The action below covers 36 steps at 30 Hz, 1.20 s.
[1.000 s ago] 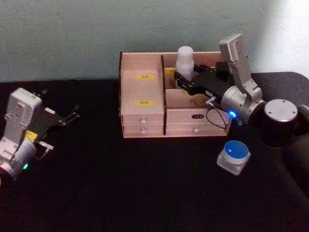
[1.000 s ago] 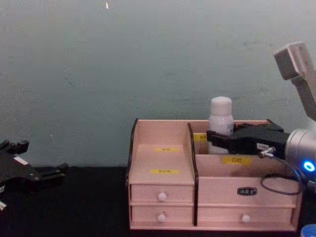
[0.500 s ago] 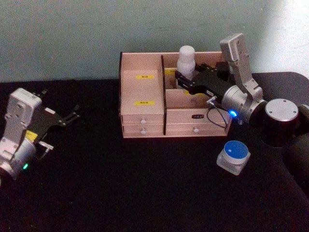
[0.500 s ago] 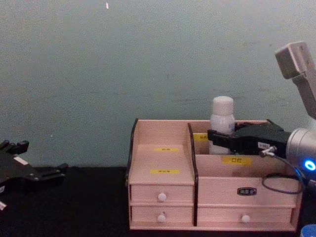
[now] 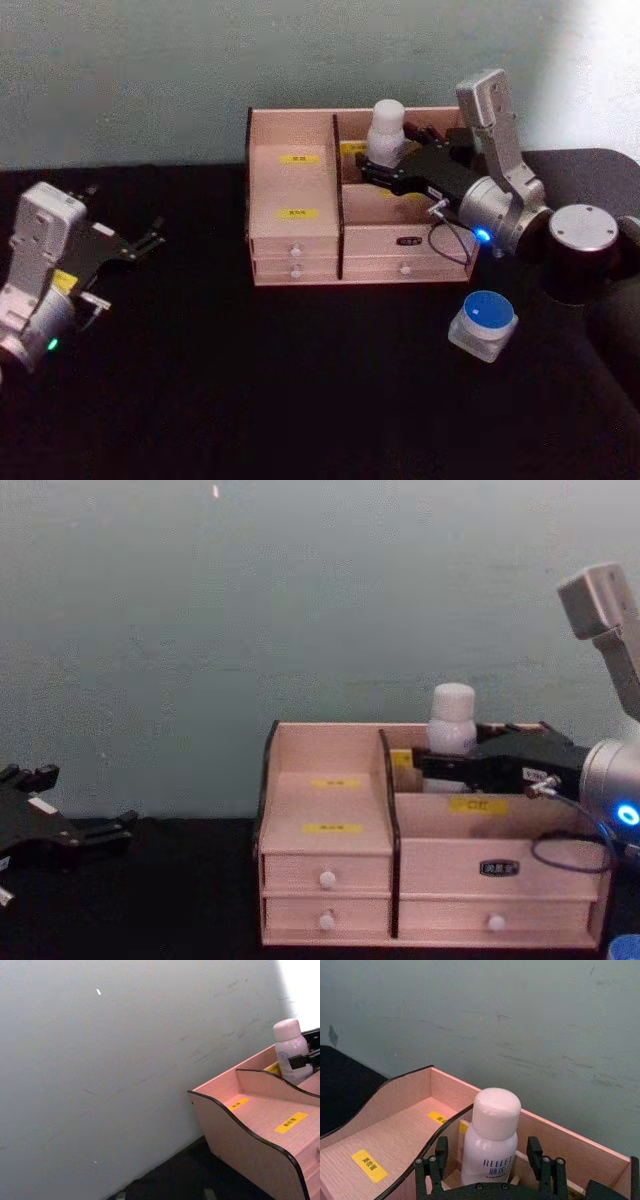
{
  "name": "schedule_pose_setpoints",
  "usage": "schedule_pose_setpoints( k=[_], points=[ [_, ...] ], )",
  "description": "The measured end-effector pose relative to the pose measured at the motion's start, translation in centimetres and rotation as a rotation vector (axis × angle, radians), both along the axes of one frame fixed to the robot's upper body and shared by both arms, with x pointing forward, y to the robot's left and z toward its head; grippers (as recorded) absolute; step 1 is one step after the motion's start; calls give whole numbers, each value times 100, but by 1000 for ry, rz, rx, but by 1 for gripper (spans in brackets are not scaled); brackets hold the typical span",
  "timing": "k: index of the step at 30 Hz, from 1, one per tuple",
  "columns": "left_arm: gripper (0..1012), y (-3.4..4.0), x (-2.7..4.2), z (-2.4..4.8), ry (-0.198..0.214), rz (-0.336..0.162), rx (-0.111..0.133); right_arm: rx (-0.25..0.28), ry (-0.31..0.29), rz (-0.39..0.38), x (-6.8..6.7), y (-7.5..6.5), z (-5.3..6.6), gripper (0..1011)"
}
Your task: Pick up the facial cleanser and watermelon frost from the table and place them into the tiered storage box.
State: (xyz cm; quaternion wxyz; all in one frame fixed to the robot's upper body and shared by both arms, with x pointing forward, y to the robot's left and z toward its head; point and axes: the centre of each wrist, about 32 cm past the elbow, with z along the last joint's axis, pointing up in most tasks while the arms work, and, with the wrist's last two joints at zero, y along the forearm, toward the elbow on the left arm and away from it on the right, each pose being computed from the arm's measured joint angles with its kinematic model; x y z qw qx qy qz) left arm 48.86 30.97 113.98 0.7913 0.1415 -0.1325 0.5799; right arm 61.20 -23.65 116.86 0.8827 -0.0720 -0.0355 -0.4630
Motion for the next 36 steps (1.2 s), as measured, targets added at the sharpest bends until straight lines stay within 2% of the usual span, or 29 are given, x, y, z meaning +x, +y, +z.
schedule_pose_setpoints(
  k=[4, 10, 14, 17, 26, 30, 36],
  points=[
    [1001, 0, 0, 0, 0, 0, 0, 1, -9, 3, -18, 2, 17, 1002],
    [1001, 0, 0, 0, 0, 0, 0, 12, -68, 7, -148, -52, 144, 1000],
    [1001, 0, 0, 0, 0, 0, 0, 19, -93, 13, -270, -114, 231, 1000],
    [1001, 0, 0, 0, 0, 0, 0, 19, -105, 27, -443, -241, 300, 1002],
    [1001, 0, 0, 0, 0, 0, 0, -5, -44, 38, -853, -639, 410, 1000],
    [1001, 0, 0, 0, 0, 0, 0, -7, -33, 29, -961, -722, 467, 1000],
    [1001, 0, 0, 0, 0, 0, 0, -6, 15, 34, -1174, -833, 560, 1002]
  ],
)
